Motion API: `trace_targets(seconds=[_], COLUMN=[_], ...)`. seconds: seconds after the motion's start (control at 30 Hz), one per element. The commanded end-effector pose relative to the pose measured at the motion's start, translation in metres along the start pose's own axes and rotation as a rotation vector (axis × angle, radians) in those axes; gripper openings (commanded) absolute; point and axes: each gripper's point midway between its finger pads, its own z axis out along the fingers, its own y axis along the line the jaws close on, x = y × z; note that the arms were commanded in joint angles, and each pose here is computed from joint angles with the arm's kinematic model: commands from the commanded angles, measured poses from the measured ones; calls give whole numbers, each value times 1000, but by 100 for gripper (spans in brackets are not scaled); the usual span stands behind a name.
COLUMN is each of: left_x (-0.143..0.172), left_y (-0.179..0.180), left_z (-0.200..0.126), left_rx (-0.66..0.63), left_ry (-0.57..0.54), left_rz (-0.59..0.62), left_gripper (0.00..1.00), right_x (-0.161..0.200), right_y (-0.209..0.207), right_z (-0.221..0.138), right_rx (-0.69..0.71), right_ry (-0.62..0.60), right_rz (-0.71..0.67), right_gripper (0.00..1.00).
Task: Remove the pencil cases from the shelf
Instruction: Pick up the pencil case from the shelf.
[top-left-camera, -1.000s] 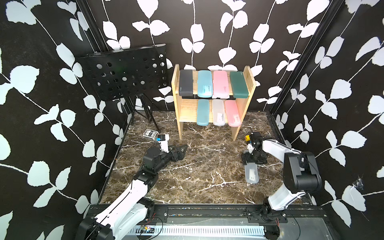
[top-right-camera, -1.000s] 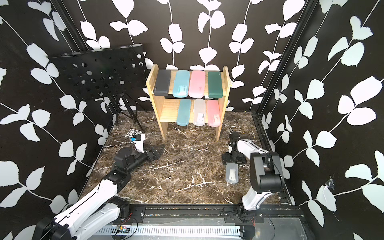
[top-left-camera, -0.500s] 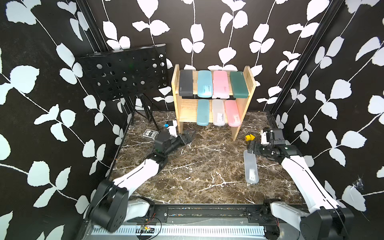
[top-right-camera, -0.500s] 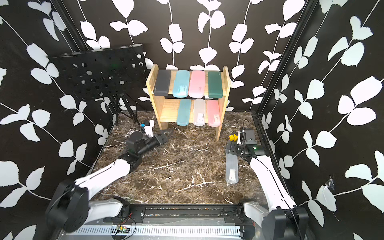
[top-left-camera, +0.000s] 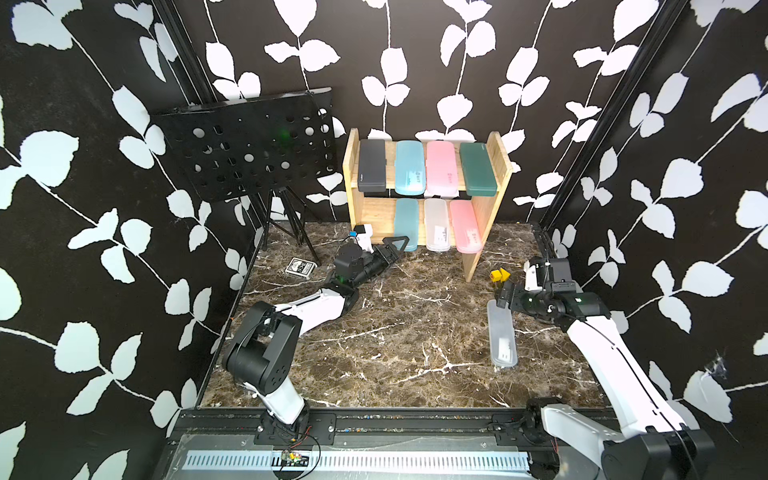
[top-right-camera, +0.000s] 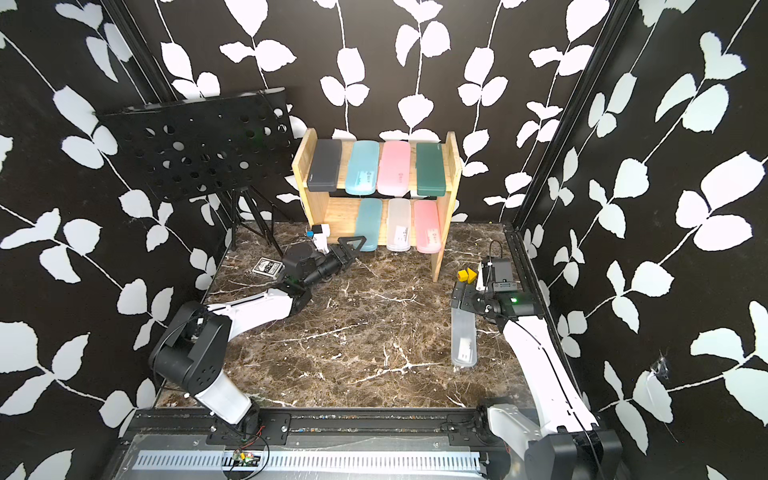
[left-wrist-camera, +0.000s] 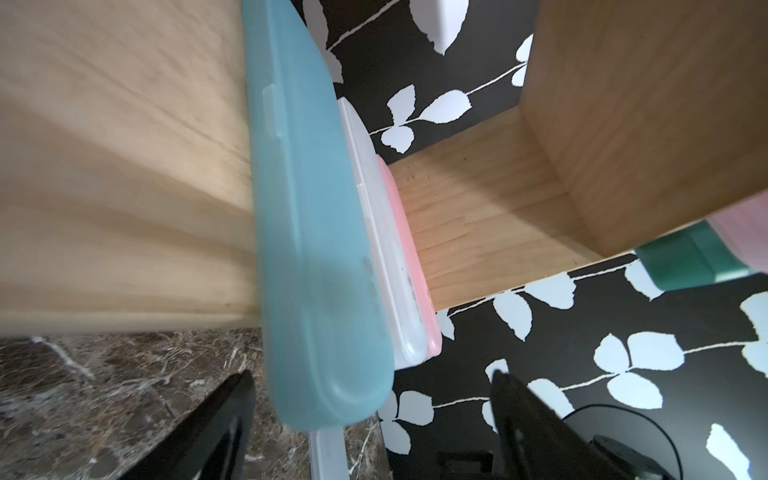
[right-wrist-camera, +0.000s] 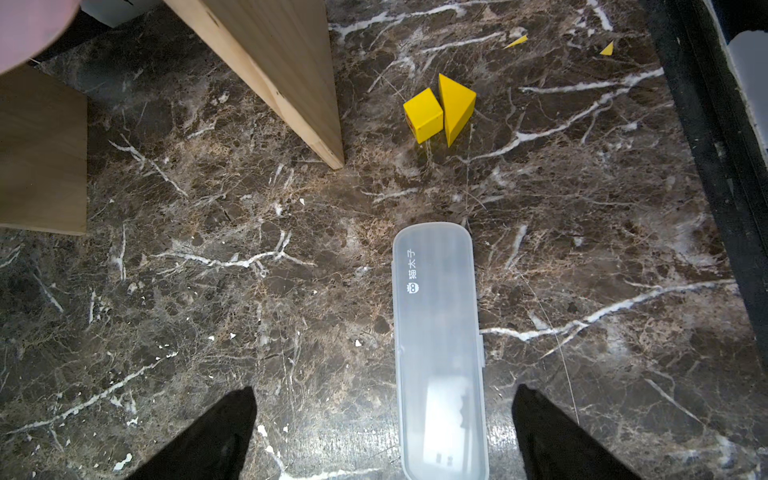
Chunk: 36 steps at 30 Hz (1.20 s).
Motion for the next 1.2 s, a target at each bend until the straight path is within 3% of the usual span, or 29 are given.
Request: trace_targets(seconds=[0.0,0.1,0.23,0.37,0.57,0.8,1.0,1.17], left_x=[-6,-2,0,2,4,19,33,43], left_y=[-17,-12,-8,-7,-6,-1,-4,-4], left_z=[6,8,7,7,3,-22,-75,-120], left_rx=[76,93,89,77,69,18,-44,-129], left_ry=[-11,-12,-18,-10,-3,28,21,26], left_rz=[8,-17,-25,-20,-9,113,411,639], left_gripper=[77,68,44,37,0,0,0,0], right_x=[-10,-11,-11,-11,-14,-33,-34,-28], right_y=[5,6,6,8,14,45,94,130], right_z=[-13,-13,-14,-16,-27,-73,-85,-68], right_rx=[-13,-16,-19,-26,-46,-127,-322,-338], right_ry=[-29,-31,-32,-37,-55,-244,-321,-318], right_rz=[-5,-7,-7,-8,-25,-66,-48,-80], right_gripper=[100,99,99,99,100,100,99,99])
